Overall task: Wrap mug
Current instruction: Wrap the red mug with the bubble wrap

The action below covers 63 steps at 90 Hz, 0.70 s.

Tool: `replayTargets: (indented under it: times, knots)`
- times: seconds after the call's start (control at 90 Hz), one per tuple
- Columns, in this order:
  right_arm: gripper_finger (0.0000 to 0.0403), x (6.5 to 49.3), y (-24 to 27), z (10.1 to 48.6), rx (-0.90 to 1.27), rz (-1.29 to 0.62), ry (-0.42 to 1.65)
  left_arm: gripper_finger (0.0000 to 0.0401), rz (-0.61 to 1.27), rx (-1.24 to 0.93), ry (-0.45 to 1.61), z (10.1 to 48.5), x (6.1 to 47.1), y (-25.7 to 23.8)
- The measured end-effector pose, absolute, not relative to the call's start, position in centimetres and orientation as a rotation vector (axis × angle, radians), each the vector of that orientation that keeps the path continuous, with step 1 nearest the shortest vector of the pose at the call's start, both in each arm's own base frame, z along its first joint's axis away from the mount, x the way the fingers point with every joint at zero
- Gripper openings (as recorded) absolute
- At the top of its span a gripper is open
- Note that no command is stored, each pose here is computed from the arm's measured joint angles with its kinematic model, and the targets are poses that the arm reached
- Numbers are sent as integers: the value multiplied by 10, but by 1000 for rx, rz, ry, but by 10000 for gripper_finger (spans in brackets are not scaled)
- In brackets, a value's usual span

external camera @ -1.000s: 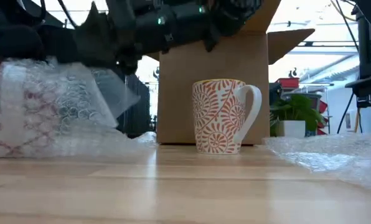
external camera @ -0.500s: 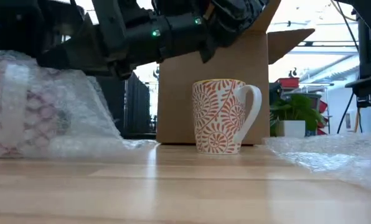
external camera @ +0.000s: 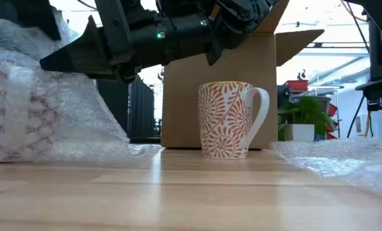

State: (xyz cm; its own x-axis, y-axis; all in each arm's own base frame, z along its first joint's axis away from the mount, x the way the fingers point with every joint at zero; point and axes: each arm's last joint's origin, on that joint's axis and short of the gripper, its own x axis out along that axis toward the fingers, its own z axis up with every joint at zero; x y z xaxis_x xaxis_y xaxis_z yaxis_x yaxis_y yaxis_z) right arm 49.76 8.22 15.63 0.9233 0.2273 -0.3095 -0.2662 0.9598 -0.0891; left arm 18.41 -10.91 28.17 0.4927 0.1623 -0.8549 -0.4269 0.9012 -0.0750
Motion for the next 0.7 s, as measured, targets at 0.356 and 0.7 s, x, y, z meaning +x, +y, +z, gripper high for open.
replayTargets:
  times: [0.356, 0.7]
  knots:
    - [157, 498, 80, 156, -127, 248, 304, 212, 409, -405, 1012, 296, 130, -120]
    - [157, 498, 79, 156, -128, 245, 305, 212, 415, -510, 1231, 252, 102, -155]
